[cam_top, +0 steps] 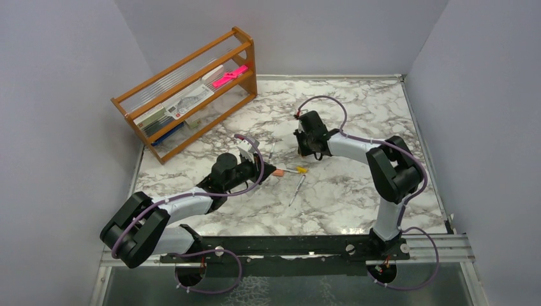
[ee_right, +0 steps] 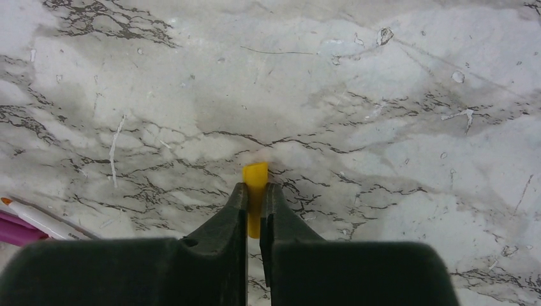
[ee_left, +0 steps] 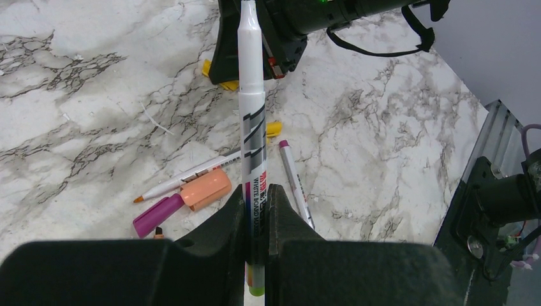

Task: Insert the pens into the pen caps

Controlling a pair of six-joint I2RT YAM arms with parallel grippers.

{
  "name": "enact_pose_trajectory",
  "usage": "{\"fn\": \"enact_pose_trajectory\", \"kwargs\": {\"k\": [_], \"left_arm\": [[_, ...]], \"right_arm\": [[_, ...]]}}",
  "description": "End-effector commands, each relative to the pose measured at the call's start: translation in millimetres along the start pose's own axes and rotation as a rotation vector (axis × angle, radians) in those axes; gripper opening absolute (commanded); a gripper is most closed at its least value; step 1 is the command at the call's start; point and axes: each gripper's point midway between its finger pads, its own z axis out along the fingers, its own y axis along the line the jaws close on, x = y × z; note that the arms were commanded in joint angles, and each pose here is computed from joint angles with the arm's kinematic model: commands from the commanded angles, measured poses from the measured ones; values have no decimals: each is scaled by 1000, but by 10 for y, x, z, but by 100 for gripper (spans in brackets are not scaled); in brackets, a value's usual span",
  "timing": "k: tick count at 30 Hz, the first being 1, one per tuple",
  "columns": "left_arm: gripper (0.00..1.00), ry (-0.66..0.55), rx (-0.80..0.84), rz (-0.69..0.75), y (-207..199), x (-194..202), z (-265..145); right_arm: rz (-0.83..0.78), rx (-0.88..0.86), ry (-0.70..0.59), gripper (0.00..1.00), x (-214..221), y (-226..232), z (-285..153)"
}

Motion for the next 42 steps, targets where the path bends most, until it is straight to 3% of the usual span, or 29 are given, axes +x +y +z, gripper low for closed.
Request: {"fn": "enact_pose_trajectory", "kwargs": {"k": [1, 5, 12, 16, 22, 42], "left_arm": [[0, -20, 8, -3, -25, -75, -6], [0, -20, 34, -56, -100, -110, 12], [0, -43, 249, -240, -565, -212, 22], [0, -91, 364, -327, -816, -327, -1], [0, -111, 462, -395, -1149, -361, -8], [0, -175, 474, -402, -1221, -407, 13]], "right_arm": [[14, 0, 11, 2, 34, 30, -45], [79, -63, -78, 2, -147, 147, -262], [355, -404, -470, 2, -766, 603, -1175], [400, -647, -706, 1, -970, 815, -1715], [435, -779, -866, 1, -1079, 854, -2127], [417, -816, -939, 1, -1115, 845, -2444]]}}
